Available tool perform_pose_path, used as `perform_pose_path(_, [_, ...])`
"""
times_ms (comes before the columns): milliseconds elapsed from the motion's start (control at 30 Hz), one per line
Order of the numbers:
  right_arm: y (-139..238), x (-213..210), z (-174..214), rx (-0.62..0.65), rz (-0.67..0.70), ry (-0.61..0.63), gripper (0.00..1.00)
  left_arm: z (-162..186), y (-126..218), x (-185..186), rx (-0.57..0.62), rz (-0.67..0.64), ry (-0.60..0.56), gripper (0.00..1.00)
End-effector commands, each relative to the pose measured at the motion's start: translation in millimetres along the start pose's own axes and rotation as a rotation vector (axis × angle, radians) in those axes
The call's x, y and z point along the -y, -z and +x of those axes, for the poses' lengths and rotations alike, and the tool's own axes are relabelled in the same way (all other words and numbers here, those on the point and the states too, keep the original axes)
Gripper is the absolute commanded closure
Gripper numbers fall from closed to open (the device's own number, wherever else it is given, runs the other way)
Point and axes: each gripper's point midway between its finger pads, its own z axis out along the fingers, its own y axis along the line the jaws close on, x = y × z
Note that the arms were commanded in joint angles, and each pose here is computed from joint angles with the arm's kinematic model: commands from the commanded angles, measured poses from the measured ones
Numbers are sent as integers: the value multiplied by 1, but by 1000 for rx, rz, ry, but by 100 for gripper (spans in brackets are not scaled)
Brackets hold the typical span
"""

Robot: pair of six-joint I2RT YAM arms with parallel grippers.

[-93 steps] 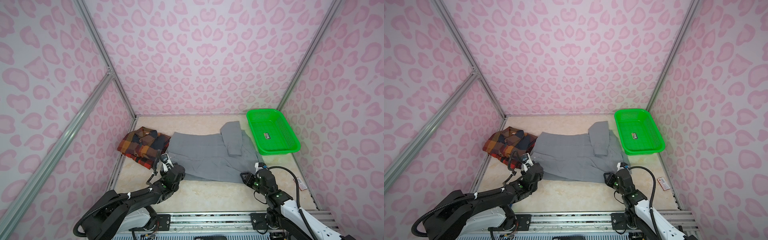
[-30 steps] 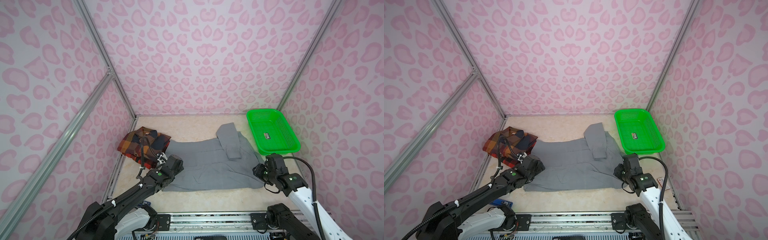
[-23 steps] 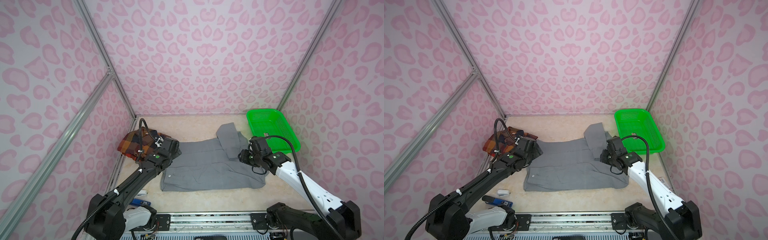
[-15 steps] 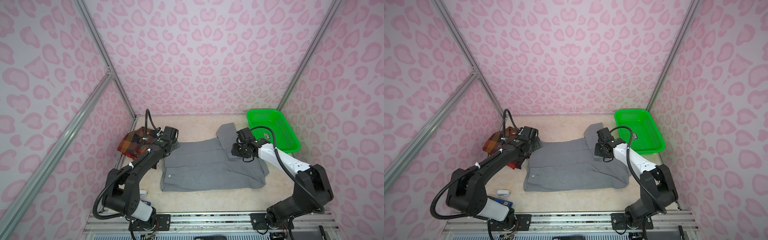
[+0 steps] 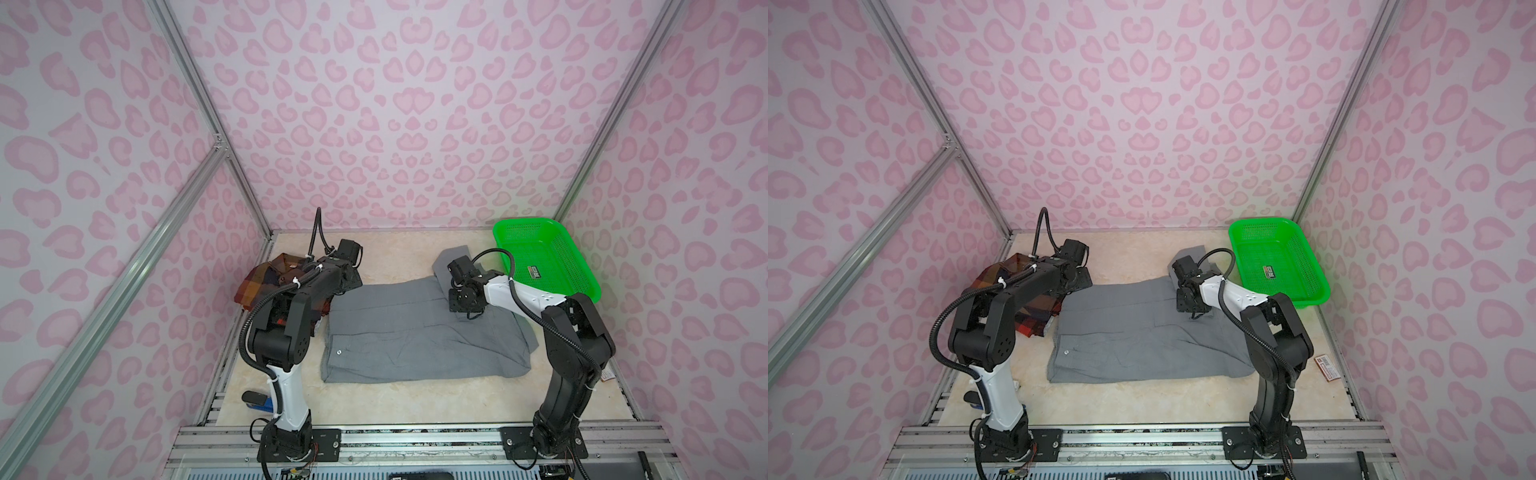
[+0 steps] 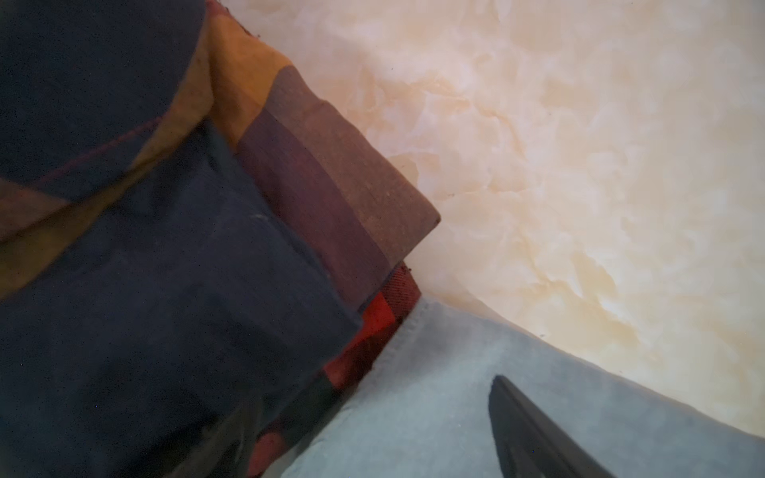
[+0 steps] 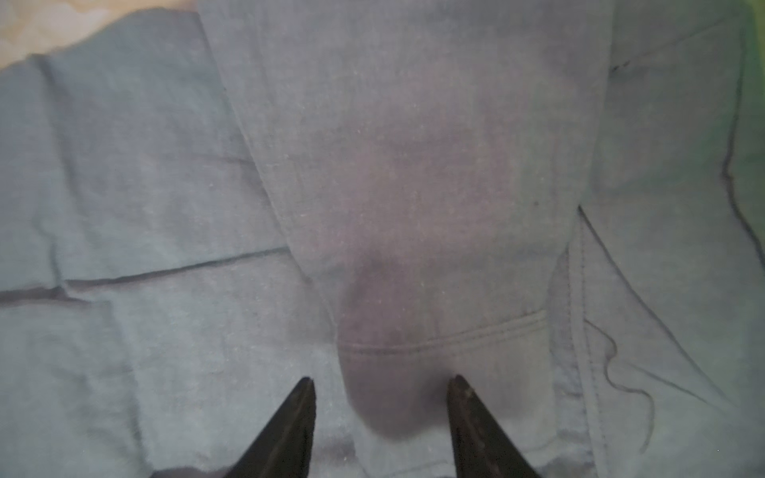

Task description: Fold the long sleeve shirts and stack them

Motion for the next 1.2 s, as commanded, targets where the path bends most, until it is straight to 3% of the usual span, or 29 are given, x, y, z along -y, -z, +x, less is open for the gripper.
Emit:
perform_pose_path(0, [-8, 5, -1, 4, 39, 13, 51, -5, -9, -1, 13, -31, -36, 14])
perform_pose_path(233, [-16, 9, 5, -2, 32, -15, 57, 0, -25, 8, -20, -11, -44, 19])
perform_pose_path(533, [-27, 14, 16, -25, 4, -47, 77, 7, -41, 13, -44, -15, -58, 32])
perform_pose_path(900, [-13, 13, 6, 6, -22, -65, 93, -14, -27, 16, 4, -5, -70, 84])
perform_pose_path(1067, [8, 10, -5, 53, -58, -80, 100, -20, -20, 18, 20, 7, -79, 96])
perform_pose_path(1167, [21, 10, -10, 79, -83, -91, 100, -24, -14, 16, 35, 3, -83, 96])
